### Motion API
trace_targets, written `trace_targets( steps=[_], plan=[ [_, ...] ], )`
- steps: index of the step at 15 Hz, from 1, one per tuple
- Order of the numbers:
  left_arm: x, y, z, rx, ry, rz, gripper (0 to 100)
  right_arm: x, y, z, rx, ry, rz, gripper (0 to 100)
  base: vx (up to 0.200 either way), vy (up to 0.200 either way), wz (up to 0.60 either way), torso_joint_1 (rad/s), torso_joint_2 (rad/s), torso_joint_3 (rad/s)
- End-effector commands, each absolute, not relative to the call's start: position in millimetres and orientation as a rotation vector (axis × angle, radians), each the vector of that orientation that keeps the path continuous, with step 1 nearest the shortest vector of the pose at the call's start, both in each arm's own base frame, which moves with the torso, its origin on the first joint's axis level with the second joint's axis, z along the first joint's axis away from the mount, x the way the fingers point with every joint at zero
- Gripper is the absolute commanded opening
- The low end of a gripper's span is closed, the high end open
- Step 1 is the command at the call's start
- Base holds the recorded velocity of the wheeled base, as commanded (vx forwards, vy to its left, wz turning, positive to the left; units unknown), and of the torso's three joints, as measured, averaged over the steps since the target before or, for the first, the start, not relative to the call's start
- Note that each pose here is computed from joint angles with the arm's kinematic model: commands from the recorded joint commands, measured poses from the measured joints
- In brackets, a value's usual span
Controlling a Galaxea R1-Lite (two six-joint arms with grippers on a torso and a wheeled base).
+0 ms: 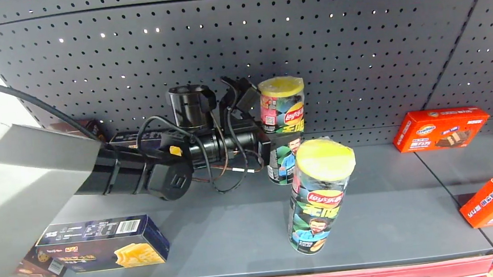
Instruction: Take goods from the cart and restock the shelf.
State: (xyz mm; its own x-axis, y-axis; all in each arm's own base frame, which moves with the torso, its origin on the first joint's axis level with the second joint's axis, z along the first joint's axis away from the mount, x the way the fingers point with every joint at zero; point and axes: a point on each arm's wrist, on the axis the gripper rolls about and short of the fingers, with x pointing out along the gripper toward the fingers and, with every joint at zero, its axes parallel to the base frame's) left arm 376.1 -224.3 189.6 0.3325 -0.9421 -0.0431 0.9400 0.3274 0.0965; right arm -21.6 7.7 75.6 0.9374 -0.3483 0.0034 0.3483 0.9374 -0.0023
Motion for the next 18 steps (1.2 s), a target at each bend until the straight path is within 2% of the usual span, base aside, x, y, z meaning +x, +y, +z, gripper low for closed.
trace_targets(
  steps=[1, 15, 16, 18],
  plan=[
    [389.5, -226.0, 177.8, 0.109, -0.009, -1.223, 0, -21.5, 7.6, 75.6, -0.003, -0.001, -0.356, 100, 0.000, 0.000, 0.00, 0.000, 0.00, 0.000],
    [412.4, -231.7, 156.2, 0.131, -0.013, -1.214, 0, -21.5, 7.6, 75.6, -0.003, -0.001, -0.356, 100, 0.000, 0.000, 0.00, 0.000, 0.00, 0.000],
    [412.7, -231.8, 155.5, 0.131, -0.011, -1.214, 100, -21.5, 7.6, 75.6, -0.003, -0.001, -0.356, 100, 0.000, 0.000, 0.00, 0.000, 0.00, 0.000],
    [412.2, -232.4, 155.1, 0.134, -0.011, -1.215, 100, -21.5, 7.6, 75.6, -0.003, -0.001, -0.356, 100, 0.000, 0.000, 0.00, 0.000, 0.00, 0.000]
  ],
)
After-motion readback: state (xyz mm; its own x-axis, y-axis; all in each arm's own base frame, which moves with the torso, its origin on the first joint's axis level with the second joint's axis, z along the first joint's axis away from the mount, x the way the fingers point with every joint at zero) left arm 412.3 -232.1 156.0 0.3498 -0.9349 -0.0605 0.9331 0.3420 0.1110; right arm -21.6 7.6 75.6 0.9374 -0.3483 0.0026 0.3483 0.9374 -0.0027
